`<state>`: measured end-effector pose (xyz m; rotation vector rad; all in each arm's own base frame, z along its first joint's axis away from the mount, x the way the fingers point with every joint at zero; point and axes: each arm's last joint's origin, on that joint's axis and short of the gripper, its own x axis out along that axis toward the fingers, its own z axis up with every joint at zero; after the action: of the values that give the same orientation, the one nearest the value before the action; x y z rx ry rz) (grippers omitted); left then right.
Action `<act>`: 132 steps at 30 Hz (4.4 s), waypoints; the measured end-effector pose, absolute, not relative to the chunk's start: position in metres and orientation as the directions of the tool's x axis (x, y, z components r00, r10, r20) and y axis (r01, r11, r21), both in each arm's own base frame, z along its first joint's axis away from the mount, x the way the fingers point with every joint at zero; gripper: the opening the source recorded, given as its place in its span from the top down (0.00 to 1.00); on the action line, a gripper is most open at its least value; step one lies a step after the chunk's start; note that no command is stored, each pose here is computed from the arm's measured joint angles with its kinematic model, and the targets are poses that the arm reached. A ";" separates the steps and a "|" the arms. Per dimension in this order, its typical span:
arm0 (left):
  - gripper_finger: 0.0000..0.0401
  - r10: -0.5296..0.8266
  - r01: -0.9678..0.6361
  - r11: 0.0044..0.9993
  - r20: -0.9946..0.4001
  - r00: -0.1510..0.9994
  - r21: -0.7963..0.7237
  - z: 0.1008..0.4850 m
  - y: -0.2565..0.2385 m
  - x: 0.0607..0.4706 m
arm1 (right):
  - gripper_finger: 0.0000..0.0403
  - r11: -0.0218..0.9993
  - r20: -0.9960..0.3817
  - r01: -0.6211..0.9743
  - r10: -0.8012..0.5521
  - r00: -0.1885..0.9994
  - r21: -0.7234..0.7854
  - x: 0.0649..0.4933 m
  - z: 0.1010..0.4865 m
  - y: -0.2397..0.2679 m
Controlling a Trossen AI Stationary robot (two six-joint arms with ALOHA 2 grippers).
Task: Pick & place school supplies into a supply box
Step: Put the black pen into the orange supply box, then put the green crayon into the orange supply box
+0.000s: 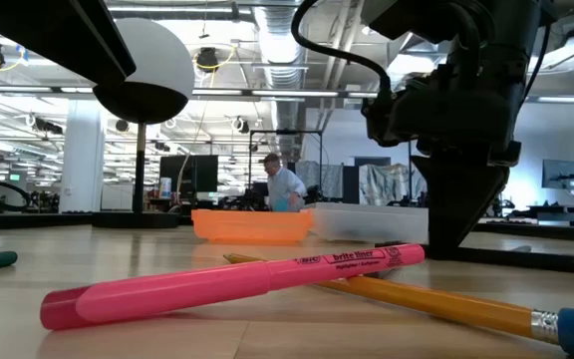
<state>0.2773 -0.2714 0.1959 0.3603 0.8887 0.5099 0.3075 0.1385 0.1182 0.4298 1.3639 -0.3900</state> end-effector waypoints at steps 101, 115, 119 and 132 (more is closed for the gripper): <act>0.63 0.556 -0.269 0.827 -0.641 0.530 0.494 0.196 -0.273 0.276 | 0.74 0.713 -0.916 0.681 -0.369 0.158 -0.170 0.379 0.212 -0.035; 0.63 0.552 -0.340 0.834 -0.669 0.497 0.435 0.195 -0.267 0.282 | 0.76 0.807 -0.726 0.262 -0.591 0.353 -0.529 0.340 0.259 0.091; 0.63 0.553 -0.353 0.833 -0.670 0.496 0.426 0.195 -0.264 0.286 | 0.76 0.840 -0.713 0.180 -0.532 0.457 -0.512 0.311 0.280 0.132; 0.63 0.496 -0.417 0.850 -0.756 0.427 0.322 0.193 -0.266 0.283 | 0.76 0.731 -0.406 0.063 -0.447 0.797 -0.680 0.217 0.286 0.254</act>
<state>0.2834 -0.2661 0.1925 0.0903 0.9749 0.5714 0.2169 0.2538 0.2857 -0.7022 0.5907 -0.2994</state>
